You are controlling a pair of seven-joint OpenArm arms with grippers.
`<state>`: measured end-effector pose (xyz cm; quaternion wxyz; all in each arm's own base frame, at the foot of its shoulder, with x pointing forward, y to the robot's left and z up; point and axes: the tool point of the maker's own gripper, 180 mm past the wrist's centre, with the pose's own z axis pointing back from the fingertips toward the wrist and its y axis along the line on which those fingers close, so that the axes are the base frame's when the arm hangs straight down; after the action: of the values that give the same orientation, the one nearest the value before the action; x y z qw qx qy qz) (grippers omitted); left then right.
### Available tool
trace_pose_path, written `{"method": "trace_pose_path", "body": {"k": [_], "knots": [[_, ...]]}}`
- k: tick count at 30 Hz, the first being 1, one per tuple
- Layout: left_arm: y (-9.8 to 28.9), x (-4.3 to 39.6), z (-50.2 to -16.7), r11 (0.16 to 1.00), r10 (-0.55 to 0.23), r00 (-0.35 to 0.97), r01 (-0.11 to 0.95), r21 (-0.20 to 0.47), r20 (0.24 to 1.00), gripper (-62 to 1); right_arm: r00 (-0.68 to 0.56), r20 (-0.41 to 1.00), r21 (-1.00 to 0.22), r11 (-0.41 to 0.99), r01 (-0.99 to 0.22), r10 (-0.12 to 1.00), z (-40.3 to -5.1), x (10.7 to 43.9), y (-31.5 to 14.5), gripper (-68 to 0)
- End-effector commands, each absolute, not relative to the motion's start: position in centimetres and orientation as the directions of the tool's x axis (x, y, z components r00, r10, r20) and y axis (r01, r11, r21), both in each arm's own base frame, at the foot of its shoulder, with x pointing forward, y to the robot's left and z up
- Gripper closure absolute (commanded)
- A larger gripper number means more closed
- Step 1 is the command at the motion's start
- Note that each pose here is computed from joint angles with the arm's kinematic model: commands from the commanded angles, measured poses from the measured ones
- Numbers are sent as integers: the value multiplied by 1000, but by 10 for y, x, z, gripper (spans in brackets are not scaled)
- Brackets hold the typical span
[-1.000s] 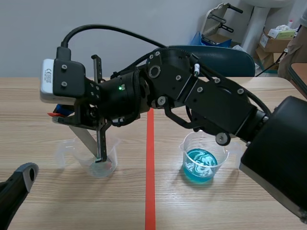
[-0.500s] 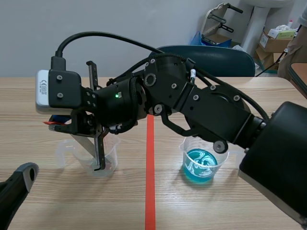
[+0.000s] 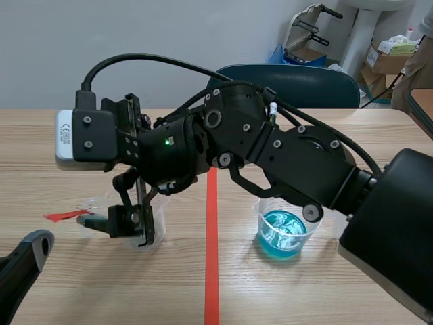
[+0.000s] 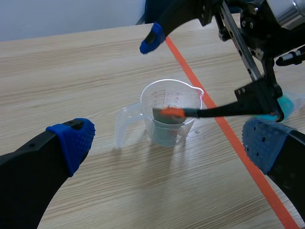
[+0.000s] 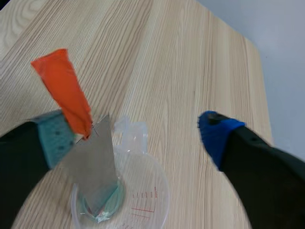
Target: Do the redox reaction experiment
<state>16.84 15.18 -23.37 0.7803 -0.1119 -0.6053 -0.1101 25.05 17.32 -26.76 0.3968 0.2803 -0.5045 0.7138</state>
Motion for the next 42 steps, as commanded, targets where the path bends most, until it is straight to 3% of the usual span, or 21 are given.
{"method": "trace_pose_path", "body": {"k": [1, 42], "knots": [[149, 169, -229, 949, -26, 226, 312, -47, 974, -623, -535, 804, -504, -177, -845, 262, -259, 251, 176, -679], [149, 169, -229, 949, -26, 226, 312, -47, 974, -623, -526, 811, -496, -176, -850, 257, -260, 249, 177, -679]]}}
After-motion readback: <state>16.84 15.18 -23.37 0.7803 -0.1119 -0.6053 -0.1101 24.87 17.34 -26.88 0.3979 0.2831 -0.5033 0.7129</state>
